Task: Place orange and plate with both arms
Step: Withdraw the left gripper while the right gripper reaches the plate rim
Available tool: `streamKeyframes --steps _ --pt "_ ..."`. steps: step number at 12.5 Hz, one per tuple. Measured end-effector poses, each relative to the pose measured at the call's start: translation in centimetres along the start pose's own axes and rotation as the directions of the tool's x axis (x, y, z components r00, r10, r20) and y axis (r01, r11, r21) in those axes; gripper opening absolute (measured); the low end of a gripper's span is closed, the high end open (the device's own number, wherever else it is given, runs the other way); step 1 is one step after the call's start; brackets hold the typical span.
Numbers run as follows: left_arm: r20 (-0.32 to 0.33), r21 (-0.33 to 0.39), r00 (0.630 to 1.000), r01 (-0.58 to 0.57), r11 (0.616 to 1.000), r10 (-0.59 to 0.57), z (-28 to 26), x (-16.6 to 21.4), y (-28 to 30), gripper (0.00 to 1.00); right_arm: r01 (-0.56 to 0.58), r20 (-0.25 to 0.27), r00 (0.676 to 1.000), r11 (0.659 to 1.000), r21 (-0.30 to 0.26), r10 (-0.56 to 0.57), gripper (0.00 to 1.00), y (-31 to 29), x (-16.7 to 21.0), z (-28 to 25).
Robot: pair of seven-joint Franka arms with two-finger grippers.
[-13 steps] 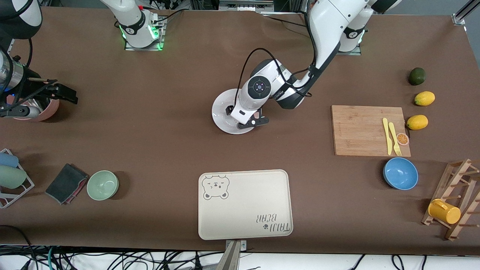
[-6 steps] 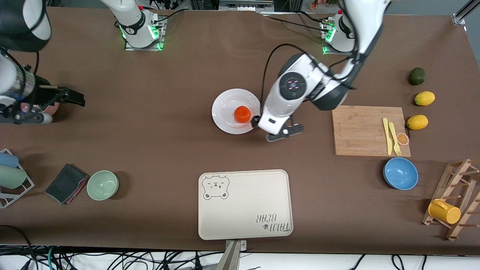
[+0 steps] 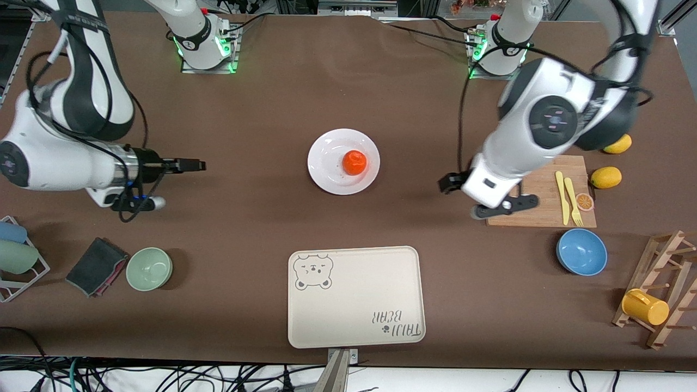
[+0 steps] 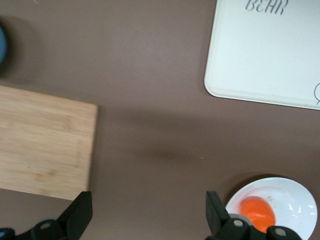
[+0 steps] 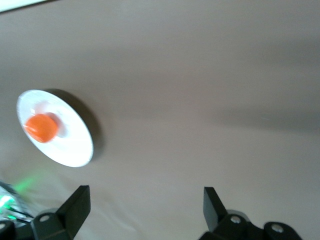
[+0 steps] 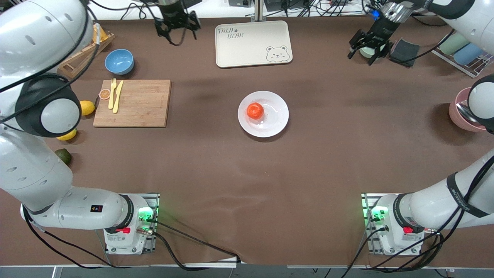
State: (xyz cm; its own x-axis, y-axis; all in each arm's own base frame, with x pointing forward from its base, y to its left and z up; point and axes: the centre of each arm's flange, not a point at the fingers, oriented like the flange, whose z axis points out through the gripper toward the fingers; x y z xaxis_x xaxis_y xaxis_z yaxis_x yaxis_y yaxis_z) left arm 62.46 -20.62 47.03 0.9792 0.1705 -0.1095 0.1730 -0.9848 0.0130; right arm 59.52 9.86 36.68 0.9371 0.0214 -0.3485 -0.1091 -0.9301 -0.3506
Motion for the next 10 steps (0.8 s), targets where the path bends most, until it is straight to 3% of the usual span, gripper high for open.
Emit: streamKeyframes --steps 4,7,10 --pt "-0.066 0.022 0.985 -0.155 0.988 0.156 -6.6 3.2 -12.6 1.0 -0.025 -0.055 0.998 0.989 0.143 0.033 1.0 -2.4 -2.1 9.4" --pt "-0.073 0.075 0.982 -0.168 0.983 0.173 -8.9 0.0 -16.2 1.0 0.014 -0.105 0.994 0.962 0.273 0.015 1.0 -2.9 -4.9 15.3" --pt "-0.118 0.058 0.978 -0.163 0.985 0.169 -8.5 -2.0 -17.6 1.0 0.066 -0.154 0.988 0.938 0.341 -0.014 1.0 -3.3 -6.9 19.8"
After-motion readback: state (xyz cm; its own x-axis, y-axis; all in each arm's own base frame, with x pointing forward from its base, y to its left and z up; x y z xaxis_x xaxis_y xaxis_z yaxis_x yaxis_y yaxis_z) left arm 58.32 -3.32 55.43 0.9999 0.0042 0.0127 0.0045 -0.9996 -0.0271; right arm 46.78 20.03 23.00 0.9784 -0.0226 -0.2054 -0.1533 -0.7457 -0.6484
